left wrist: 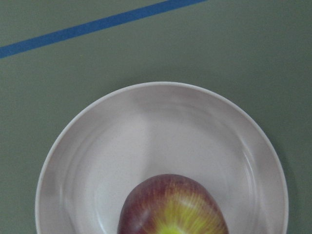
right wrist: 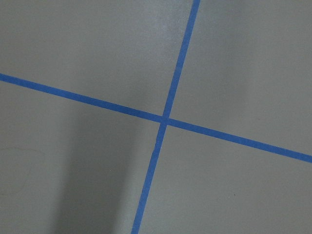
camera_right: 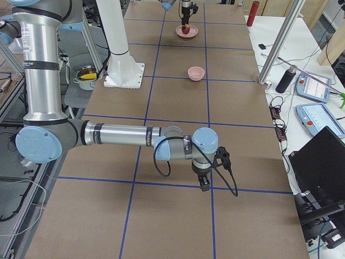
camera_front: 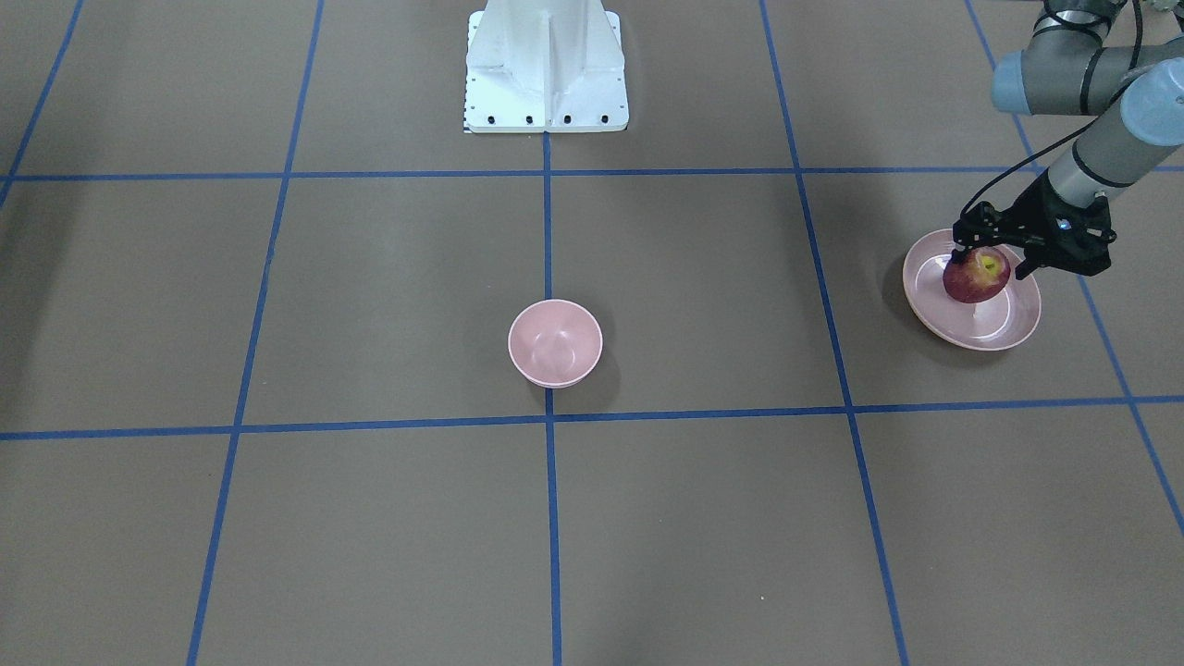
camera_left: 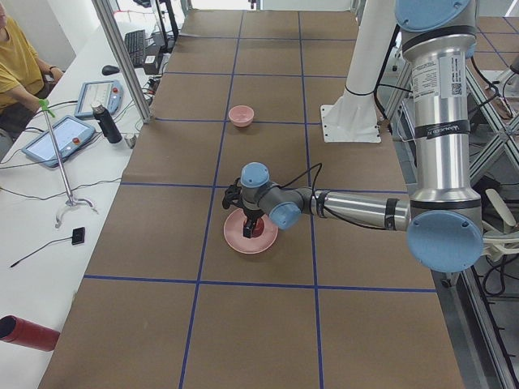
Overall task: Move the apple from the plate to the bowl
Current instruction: 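Reach the left gripper down to the red apple on the pink plate, then grasp the red apple with the left gripper and carry it toward the bowl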
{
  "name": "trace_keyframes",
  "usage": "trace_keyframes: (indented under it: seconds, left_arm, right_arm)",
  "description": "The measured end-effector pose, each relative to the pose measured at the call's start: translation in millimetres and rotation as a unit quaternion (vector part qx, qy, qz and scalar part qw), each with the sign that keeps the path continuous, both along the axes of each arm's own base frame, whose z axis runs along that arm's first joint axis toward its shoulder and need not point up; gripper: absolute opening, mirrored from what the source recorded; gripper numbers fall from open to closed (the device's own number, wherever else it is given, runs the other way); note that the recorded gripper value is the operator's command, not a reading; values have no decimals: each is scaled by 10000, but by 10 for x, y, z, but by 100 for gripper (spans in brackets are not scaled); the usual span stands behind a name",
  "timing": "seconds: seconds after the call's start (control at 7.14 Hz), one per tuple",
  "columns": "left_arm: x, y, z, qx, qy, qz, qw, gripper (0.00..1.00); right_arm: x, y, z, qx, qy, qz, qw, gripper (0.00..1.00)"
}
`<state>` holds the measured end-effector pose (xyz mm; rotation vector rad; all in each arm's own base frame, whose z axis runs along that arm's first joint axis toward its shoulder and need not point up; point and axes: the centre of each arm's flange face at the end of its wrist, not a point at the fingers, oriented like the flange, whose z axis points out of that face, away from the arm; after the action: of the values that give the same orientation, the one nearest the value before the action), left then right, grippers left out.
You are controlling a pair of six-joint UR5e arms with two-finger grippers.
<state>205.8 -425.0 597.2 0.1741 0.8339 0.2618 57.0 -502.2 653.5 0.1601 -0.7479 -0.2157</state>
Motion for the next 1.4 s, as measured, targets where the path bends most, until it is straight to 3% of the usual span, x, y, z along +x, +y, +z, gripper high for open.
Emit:
trace_keyframes:
  seconds: [0.14,0.28,0.42,0.56,0.98,1.4]
  left_arm:
    - [44,-8,55,17,11,30,10000,69]
    - [100,-21,77,38,27,69,10000,30]
    - [137,-29,72,57,42,95,9999,5]
    - [152,-36,51,79,62,104,9999,0]
    - [146,-45,-323,215,239,100,9994,0]
    - [427,-367,-1329,-274,392,-462,9978,0]
  right_arm:
    - [0,0,1,-4,2,4,10000,100]
    - [1,0,3,-11,3,9,10000,100]
    - [1,1,6,-21,3,16,10000,100]
    - [-1,1,6,-28,2,22,10000,100]
    - [-2,43,51,-85,13,38,10000,100]
    - [-1,97,85,-116,10,45,9999,100]
